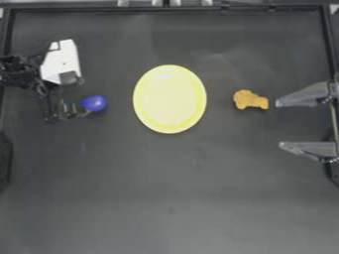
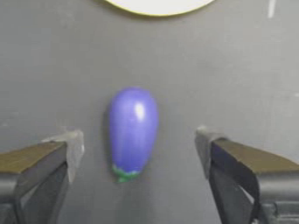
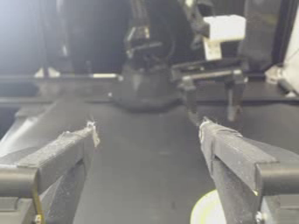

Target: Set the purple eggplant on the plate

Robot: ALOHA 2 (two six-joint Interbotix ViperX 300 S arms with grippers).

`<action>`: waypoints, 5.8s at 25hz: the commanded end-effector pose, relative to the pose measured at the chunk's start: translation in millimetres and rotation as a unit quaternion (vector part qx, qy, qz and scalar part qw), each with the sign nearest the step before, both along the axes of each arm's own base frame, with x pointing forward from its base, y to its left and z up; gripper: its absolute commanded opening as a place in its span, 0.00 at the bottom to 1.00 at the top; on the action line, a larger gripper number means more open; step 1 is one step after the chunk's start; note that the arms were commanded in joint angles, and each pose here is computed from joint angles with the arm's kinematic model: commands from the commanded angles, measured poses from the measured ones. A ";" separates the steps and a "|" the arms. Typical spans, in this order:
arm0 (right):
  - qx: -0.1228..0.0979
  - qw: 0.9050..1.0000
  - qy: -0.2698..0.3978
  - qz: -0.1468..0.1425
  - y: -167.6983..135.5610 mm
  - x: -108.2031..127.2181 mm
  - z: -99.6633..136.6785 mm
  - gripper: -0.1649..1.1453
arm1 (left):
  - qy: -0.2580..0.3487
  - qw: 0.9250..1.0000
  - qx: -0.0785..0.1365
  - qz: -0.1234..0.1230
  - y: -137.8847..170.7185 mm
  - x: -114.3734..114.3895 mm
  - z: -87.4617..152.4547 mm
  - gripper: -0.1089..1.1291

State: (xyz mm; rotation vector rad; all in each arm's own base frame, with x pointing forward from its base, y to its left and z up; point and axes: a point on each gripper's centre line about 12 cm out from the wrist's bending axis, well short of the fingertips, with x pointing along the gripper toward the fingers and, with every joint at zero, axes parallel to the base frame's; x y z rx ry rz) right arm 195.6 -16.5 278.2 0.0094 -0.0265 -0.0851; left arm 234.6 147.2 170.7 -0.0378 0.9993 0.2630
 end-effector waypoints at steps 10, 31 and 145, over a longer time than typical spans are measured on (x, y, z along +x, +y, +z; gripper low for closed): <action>0.003 1.000 -0.004 -0.001 -0.5 0.5 1.1 0.88 | 0.032 0.999 -0.005 -0.020 13.4 13.8 -22.4 0.92; 0.004 1.000 -0.004 -0.001 -0.4 -0.1 -0.1 0.88 | 0.052 0.998 -0.006 -0.031 20.6 26.5 -45.6 0.92; 0.016 1.000 0.007 -0.004 -0.8 -2.8 -6.1 0.88 | -0.086 0.984 0.073 -0.140 7.1 134.6 101.6 0.92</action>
